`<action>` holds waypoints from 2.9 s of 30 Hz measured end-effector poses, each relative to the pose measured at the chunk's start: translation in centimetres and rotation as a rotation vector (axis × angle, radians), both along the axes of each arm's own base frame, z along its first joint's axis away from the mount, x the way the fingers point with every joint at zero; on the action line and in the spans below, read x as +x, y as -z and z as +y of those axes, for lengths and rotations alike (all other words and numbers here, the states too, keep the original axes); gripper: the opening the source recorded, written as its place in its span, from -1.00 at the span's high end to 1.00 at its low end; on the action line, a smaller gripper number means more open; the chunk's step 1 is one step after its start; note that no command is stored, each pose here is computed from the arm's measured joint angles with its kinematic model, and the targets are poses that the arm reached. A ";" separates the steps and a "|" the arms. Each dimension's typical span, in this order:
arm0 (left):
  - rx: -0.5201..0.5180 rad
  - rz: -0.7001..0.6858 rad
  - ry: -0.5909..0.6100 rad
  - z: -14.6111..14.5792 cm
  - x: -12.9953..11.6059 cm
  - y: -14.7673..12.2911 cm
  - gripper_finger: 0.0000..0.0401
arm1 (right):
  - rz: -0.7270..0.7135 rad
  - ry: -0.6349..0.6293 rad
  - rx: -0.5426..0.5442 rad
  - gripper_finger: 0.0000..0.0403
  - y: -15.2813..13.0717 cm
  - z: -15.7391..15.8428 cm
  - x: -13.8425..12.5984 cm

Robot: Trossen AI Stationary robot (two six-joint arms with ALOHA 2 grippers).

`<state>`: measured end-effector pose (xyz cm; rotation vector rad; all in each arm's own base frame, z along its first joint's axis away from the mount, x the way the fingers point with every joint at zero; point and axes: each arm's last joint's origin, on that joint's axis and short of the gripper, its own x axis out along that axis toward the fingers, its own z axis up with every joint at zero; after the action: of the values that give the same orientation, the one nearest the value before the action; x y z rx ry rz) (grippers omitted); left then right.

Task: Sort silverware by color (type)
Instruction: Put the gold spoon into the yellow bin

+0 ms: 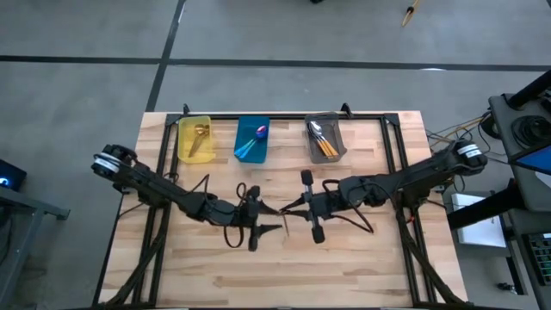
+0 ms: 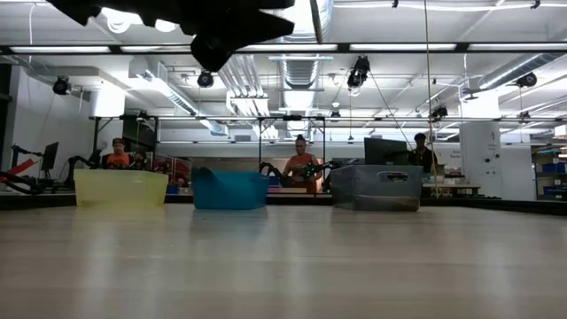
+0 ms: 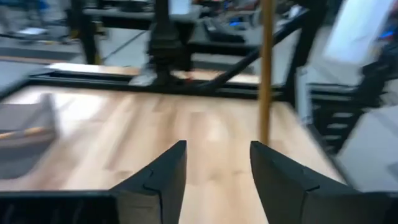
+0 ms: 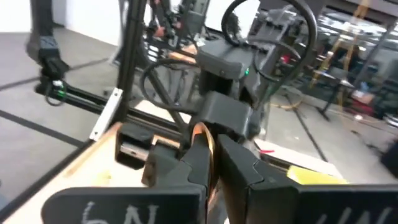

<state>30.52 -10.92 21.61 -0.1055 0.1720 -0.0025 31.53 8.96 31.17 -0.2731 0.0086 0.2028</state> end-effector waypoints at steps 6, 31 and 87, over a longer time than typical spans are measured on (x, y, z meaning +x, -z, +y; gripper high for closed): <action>0.093 0.045 -0.179 1.0 -1.3 -1.3 0.13 | 0.006 0.209 -0.021 0.94 -0.7 -0.7 -0.8; 0.203 0.020 -0.582 1.9 -1.0 -0.5 0.17 | -0.222 0.897 0.044 0.94 6.6 1.0 4.5; -0.027 0.337 -0.822 11.2 -8.4 -4.1 1.00 | -0.060 1.085 -0.141 0.08 0.0 -1.3 0.0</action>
<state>22.10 0.29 25.73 -0.1979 0.4553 0.8366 31.50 7.65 31.21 -0.3807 0.1093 -0.8869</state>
